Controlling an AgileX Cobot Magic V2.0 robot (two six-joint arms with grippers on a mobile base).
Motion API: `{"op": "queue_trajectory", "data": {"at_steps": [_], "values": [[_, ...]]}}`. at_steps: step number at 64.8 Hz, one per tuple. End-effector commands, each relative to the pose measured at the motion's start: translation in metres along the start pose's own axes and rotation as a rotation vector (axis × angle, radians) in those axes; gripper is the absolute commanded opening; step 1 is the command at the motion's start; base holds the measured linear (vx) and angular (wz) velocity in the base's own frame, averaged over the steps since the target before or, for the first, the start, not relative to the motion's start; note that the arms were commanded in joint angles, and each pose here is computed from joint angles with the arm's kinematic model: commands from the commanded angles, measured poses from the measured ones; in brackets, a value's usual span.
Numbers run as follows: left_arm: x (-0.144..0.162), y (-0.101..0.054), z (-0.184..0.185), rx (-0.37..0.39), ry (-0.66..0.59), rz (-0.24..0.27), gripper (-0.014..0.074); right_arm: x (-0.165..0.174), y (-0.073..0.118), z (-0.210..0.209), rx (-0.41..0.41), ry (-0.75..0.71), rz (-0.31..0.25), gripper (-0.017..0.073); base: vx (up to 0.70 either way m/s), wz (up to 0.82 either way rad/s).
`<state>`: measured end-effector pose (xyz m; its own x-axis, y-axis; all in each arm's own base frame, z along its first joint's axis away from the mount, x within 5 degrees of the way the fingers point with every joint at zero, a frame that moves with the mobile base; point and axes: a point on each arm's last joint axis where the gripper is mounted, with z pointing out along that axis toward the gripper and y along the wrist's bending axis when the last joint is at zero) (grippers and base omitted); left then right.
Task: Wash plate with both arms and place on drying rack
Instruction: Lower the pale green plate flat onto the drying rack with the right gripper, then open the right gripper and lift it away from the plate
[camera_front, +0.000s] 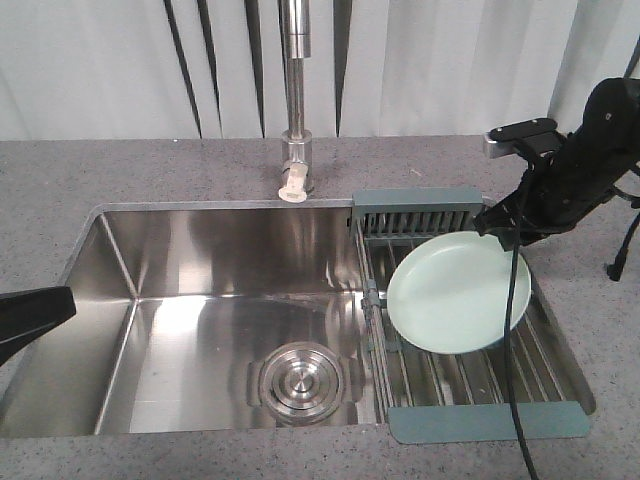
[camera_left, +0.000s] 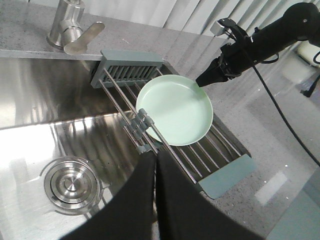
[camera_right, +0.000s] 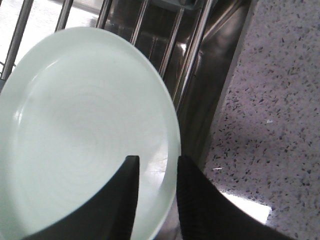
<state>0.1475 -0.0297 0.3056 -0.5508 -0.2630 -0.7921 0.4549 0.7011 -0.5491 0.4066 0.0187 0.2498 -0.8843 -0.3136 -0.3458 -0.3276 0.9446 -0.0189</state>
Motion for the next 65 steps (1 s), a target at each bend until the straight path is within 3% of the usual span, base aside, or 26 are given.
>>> {"op": "queue_trajectory", "data": {"at_steps": [1, 25, 37, 49, 65], "values": [[-0.004, -0.003, -0.002, -0.012, 0.010, 0.032, -0.0006, -0.008, -0.002, -0.029, 0.028, -0.097, -0.006, 0.0258, 0.00, 0.00], [-0.004, -0.003, -0.002, -0.011, 0.010, 0.032, -0.0006, -0.015, -0.006, -0.056, 0.092, -0.166, -0.012, 0.0272, 0.00, 0.00], [-0.004, -0.003, -0.002, -0.010, 0.010, 0.031, -0.0006, -0.020, -0.003, -0.104, 0.128, -0.304, -0.018, 0.0165, 0.00, 0.00], [-0.004, -0.003, -0.002, -0.007, 0.002, 0.027, -0.0006, -0.009, 0.008, -0.162, 0.147, -0.447, -0.017, -0.0017, 0.00, 0.00], [-0.007, -0.005, -0.002, 0.013, -0.029, 0.008, -0.0006, 0.022, 0.037, -0.235, 0.065, -0.676, -0.022, -0.0009, 0.00, 0.00]]}}
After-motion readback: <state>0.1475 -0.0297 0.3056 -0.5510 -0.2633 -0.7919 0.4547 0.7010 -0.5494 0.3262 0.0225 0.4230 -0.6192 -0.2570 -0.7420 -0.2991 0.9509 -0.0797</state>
